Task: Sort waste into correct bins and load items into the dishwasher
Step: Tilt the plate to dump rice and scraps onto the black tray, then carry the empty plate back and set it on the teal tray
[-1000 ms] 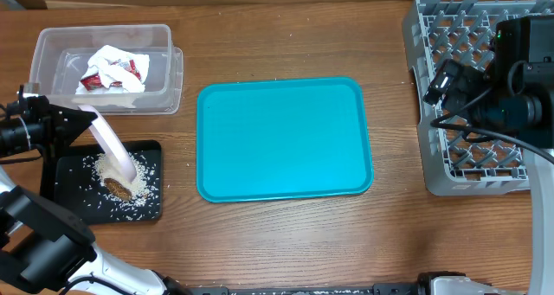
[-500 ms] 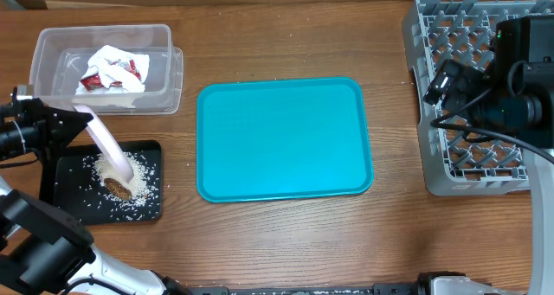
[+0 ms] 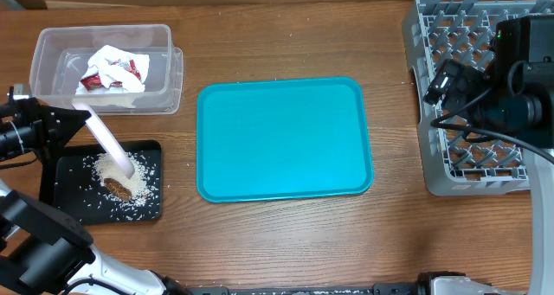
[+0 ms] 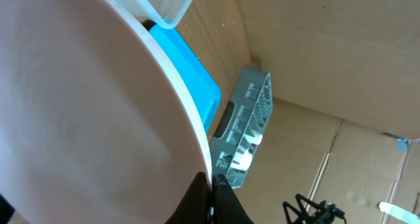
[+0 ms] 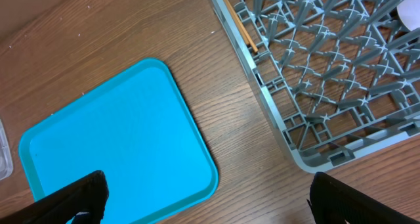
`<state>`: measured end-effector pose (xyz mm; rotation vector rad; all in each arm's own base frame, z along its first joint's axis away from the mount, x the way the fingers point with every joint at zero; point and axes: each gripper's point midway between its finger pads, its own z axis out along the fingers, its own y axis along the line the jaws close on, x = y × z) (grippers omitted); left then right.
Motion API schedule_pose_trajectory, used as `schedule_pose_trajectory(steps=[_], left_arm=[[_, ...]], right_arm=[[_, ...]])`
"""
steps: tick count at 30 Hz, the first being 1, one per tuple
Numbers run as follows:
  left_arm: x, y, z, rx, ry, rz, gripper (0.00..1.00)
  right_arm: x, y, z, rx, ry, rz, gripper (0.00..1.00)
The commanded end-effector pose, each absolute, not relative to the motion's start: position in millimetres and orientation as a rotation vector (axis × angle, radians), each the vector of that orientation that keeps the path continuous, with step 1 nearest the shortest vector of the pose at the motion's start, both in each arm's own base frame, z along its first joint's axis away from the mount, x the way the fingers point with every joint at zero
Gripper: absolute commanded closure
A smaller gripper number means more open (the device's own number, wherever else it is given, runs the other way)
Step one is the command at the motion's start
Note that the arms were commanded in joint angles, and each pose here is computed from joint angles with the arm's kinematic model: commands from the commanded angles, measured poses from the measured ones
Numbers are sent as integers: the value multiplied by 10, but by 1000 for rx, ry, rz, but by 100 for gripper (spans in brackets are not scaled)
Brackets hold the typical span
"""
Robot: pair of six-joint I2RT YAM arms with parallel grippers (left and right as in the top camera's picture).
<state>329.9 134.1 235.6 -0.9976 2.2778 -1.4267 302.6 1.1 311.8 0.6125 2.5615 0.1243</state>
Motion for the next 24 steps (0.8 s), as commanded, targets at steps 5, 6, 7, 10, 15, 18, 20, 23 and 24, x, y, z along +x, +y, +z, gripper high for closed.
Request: schedule_pose_trajectory(steps=[5, 6, 7, 10, 15, 18, 20, 23, 24], left_arm=[[3365, 1268, 2699, -911, 2148, -1489, 96], [3372, 1265, 2718, -906, 2137, -1496, 96], [3381, 1275, 2716, -878, 2138, -1481, 96], [3327, 1305, 2570, -946, 2219, -1427, 96], [3246, 1262, 2484, -945, 2317, -1352, 96], [3264, 1144, 2520, -902, 2345, -1348, 96], [3281, 1032, 2566, -862, 2363, -1348, 96], [3304, 726, 2685, -739, 2411, -1346, 96], [3307, 602, 2728, -689, 2428, -1347, 96]], right_arm=[[3027, -8, 3148, 621, 2544, 121, 0], [3027, -9, 3148, 621, 2544, 121, 0], [3027, -9, 3149, 621, 2544, 121, 0], [3027, -8, 3148, 621, 2544, 121, 0], [3027, -9, 3148, 621, 2544, 121, 0], [3027, -8, 3149, 621, 2544, 121, 0], [3027, -9, 3149, 621, 2544, 121, 0], [3027, -8, 3149, 621, 2544, 121, 0], [3027, -9, 3148, 621, 2544, 121, 0]])
